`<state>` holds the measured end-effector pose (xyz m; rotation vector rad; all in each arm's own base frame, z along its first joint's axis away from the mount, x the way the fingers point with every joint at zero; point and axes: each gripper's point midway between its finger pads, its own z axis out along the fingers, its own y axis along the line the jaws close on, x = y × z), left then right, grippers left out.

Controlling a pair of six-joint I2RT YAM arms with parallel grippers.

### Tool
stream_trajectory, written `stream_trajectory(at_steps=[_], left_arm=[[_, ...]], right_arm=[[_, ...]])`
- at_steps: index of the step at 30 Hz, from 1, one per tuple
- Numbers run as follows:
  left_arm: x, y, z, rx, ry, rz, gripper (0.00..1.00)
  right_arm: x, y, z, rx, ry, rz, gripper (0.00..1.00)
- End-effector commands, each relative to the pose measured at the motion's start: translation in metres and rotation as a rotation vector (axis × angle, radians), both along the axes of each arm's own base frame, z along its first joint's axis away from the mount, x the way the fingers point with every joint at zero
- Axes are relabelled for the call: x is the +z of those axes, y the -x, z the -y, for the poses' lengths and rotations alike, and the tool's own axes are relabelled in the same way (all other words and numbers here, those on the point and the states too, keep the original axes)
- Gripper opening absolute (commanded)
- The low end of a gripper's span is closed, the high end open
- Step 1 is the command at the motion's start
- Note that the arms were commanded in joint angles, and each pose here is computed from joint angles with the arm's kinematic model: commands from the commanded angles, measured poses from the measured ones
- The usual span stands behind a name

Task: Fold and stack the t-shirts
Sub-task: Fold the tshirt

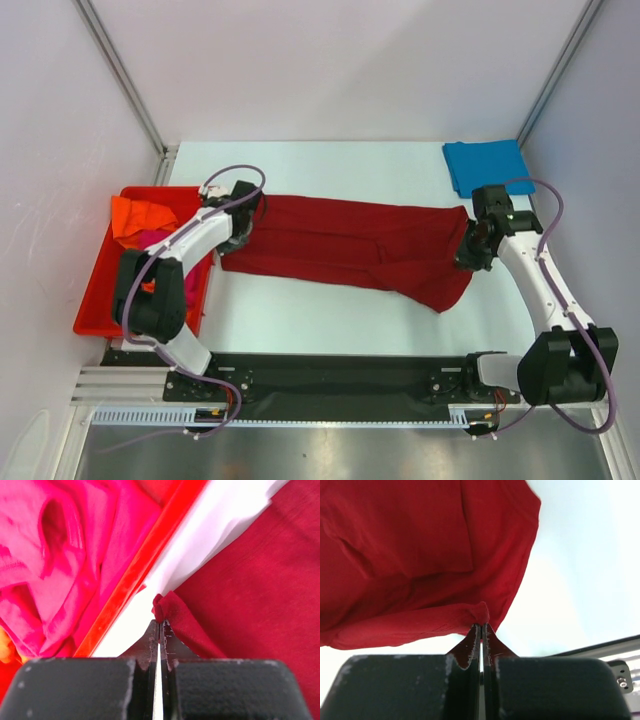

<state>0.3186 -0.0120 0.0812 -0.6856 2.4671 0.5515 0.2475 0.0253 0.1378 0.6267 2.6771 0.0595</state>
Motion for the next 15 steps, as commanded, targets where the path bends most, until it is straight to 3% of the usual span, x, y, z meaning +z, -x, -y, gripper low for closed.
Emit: stream_trajectory(at_steps=[1, 15], left_arm=[[0.019, -0.020, -0.004, -0.042, -0.081, 0.027, 0.00], [0.012, -0.062, 0.011, -0.127, -0.102, -0.005, 0.00]], right_arm=[[0.016, -0.024, 0.007, 0.011, 0.024, 0.075, 0.00], [0.005, -0.062, 0.018, 0.001, 0.042, 0.052, 0.00]])
